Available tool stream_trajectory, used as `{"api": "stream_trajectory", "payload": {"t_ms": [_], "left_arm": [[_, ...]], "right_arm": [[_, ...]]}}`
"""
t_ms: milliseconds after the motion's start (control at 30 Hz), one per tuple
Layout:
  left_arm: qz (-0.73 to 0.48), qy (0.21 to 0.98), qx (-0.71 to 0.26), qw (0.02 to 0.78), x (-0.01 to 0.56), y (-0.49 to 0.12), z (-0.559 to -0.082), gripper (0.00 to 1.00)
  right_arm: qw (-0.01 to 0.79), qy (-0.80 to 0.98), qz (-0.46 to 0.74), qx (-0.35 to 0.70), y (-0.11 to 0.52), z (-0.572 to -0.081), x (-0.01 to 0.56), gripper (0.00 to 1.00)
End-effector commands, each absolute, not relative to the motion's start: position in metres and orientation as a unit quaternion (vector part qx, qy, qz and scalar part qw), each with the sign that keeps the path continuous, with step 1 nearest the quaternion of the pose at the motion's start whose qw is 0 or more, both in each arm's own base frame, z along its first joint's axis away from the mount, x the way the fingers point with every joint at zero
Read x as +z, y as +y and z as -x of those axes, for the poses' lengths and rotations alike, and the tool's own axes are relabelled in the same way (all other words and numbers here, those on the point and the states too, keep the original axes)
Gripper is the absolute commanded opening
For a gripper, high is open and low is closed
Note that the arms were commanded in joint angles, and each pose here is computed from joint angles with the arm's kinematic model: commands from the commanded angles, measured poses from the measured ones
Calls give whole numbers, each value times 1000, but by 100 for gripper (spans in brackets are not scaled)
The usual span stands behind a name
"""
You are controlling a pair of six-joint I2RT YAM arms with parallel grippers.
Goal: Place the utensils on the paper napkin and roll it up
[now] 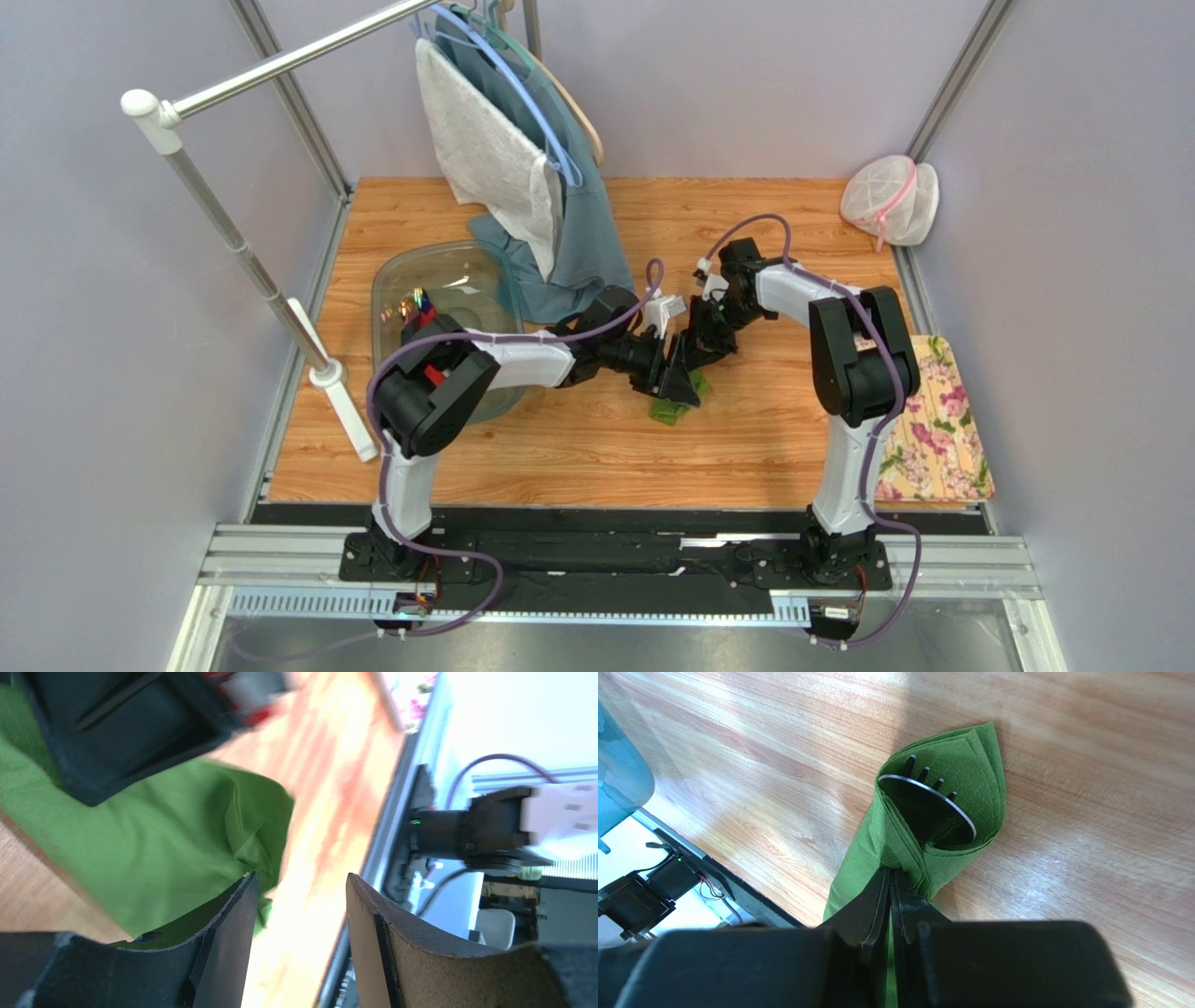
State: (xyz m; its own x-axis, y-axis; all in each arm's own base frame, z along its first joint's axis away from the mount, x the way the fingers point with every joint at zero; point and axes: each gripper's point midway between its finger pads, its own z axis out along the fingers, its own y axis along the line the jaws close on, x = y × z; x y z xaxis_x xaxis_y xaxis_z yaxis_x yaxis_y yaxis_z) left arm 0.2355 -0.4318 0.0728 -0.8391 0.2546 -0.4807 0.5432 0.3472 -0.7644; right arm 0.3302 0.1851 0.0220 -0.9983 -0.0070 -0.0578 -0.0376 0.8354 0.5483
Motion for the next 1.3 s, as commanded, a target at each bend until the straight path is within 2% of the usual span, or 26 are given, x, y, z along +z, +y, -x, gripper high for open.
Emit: {"api": "stream_trajectory", "payload": {"t_ms": [0,100,200,233,333,600,867,1100,1267], "left_arm": [[-238,792,-536,169,117,-421,-241,58],[-205,805,-535,153,107,-410,-248,53],[-194,811,-535,138,98,-405,-250,42],[-198,810,-535,135,95,-406,-248,34],[-199,815,-531,119,82,-407,-246,26],[-192,853,-481,64,22,-391,-233,13],[-161,875,-455,34,-10,-381,-235,5],[-154,876,-456,30,-12,-381,-236,3],[-151,875,-458,31,-12,-382,-236,3]], "right_arm": [[46,971,27,233,168,-338,-11,7],[44,971,27,235,169,-337,-11,7],[44,970,28,237,170,-337,-11,7],[43,970,28,237,169,-337,-11,7],[44,970,29,236,169,-338,-12,7],[45,970,30,236,170,-339,-9,6],[62,964,33,255,173,-349,18,8],[111,916,43,383,197,-355,107,18],[90,905,27,414,207,-345,114,19]]}}
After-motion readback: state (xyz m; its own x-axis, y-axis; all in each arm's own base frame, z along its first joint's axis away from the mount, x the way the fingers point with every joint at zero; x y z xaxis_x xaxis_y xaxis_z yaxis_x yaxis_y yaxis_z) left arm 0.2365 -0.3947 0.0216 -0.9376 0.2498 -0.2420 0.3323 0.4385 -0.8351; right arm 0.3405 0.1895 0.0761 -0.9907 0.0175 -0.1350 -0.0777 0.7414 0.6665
